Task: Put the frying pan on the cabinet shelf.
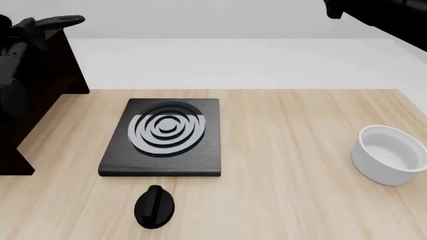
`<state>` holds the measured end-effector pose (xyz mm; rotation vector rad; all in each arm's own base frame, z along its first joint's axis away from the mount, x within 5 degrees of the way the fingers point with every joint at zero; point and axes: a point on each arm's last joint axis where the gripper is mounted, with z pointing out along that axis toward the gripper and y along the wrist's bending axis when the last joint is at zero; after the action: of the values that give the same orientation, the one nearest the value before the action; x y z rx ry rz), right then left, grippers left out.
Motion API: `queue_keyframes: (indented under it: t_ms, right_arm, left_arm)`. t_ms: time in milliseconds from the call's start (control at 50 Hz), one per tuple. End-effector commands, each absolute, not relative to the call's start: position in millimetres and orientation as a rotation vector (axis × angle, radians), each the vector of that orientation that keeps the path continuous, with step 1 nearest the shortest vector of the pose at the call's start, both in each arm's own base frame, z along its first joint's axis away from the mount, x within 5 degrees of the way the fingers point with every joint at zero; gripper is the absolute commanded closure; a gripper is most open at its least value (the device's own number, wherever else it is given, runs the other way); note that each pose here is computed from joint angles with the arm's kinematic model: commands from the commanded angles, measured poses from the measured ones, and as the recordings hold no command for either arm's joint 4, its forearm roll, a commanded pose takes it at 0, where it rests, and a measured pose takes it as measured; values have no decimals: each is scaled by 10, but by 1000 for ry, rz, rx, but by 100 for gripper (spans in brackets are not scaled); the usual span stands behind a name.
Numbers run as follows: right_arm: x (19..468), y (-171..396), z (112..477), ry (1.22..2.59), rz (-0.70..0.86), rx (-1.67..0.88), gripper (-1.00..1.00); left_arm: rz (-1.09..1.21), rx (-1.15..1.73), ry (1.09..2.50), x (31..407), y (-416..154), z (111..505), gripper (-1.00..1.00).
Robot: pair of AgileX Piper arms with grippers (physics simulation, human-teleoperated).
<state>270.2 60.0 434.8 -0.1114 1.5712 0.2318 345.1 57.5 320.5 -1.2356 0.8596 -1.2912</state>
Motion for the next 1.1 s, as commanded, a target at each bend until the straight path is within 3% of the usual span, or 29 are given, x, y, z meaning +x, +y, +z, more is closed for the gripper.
queue_keyframes:
  t_ms: [20, 500, 1040, 1060, 1100]
  right_arm:
    - [2730, 623, 4305, 1574, 231, -121, -100]
    - [2779, 608, 4284, 1587, 216, -122, -100]
    - [2786, 590, 4331, 1594, 207, -121, -100]
    - [2787, 590, 4329, 1595, 206, -121, -100]
    - [2791, 602, 4314, 1598, 205, -129, -100]
  left_arm:
    - [-1257, -1200, 861, 3507, 679, 3211, 100]
    - [-1219, -1266, 897, 3481, 716, 2557, 100]
    - [-1156, -1312, 868, 3478, 952, 2451, 100]
    - [-1150, -1314, 860, 3480, 985, 2458, -100]
    - [-1146, -1315, 858, 3468, 998, 2493, -100]
